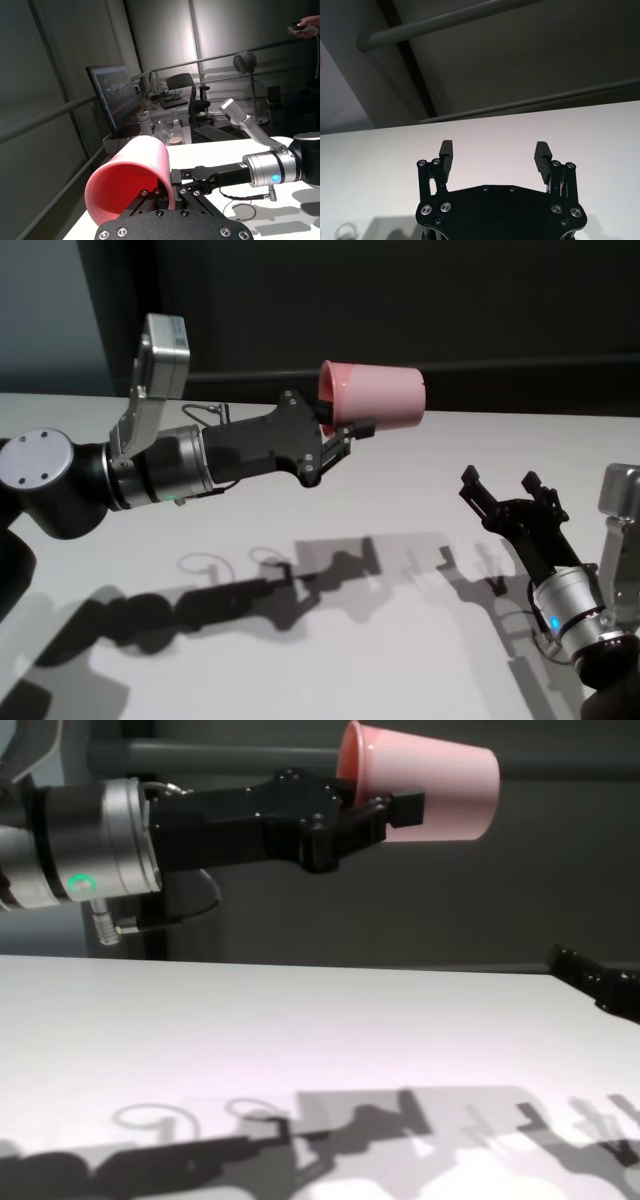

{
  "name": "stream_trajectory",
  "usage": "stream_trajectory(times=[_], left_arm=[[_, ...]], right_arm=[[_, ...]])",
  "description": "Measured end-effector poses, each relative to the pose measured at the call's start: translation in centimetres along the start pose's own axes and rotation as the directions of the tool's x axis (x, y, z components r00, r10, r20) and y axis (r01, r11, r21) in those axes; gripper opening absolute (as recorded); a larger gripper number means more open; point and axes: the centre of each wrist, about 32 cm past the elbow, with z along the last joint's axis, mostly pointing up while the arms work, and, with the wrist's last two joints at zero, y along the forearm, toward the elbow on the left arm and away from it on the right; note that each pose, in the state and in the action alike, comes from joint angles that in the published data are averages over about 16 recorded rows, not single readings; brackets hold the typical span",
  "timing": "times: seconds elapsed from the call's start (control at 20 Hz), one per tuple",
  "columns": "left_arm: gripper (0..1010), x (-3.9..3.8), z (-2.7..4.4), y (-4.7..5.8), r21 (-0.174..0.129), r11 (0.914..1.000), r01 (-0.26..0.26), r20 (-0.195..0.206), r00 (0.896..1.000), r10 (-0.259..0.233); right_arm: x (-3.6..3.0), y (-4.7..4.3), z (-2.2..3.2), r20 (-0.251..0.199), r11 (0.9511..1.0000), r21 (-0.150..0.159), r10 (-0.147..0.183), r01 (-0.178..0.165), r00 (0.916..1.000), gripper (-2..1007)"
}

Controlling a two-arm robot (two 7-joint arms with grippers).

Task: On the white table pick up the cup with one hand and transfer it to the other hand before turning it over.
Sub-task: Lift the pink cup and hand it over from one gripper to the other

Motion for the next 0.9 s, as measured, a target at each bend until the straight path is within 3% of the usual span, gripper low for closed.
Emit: stream_trajectory(times=[0.15, 0.25, 0.35, 0.45, 0.65, 0.9], left_arm=[[46, 0.0, 0.0, 0.0, 0.0, 1.0, 0.0, 0.0, 1.0, 0.0], [46, 0.0, 0.01, 0.0, 0.0, 1.0, 0.0, 0.0, 1.0, 0.0], [46, 0.01, 0.01, 0.0, 0.0, 1.0, 0.0, 0.0, 1.0, 0.0], [46, 0.01, 0.01, 0.0, 0.0, 1.0, 0.0, 0.0, 1.0, 0.0], [46, 0.01, 0.01, 0.0, 0.0, 1.0, 0.0, 0.0, 1.0, 0.0], [46, 0.01, 0.01, 0.0, 0.0, 1.0, 0.0, 0.0, 1.0, 0.0]], right_arm=[[0.52, -0.16, 0.48, -0.094, 1.0, 0.006, -0.002, 0.002, 0.9956, 1002], [0.81, -0.24, 0.8, -0.161, 0.9999, 0.01, 0.001, 0.001, 0.9869, 1002], [1.04, -0.28, 1.09, -0.229, 0.9999, 0.015, 0.006, -0.002, 0.9734, 1002], [1.2, -0.28, 1.36, -0.298, 0.9997, 0.021, 0.015, -0.009, 0.9546, 1002], [1.38, -0.22, 1.85, -0.43, 0.9988, 0.04, 0.042, -0.027, 0.9019, 1002], [1.51, -0.05, 2.33, -0.571, 0.9966, 0.066, 0.079, -0.05, 0.817, 1002]])
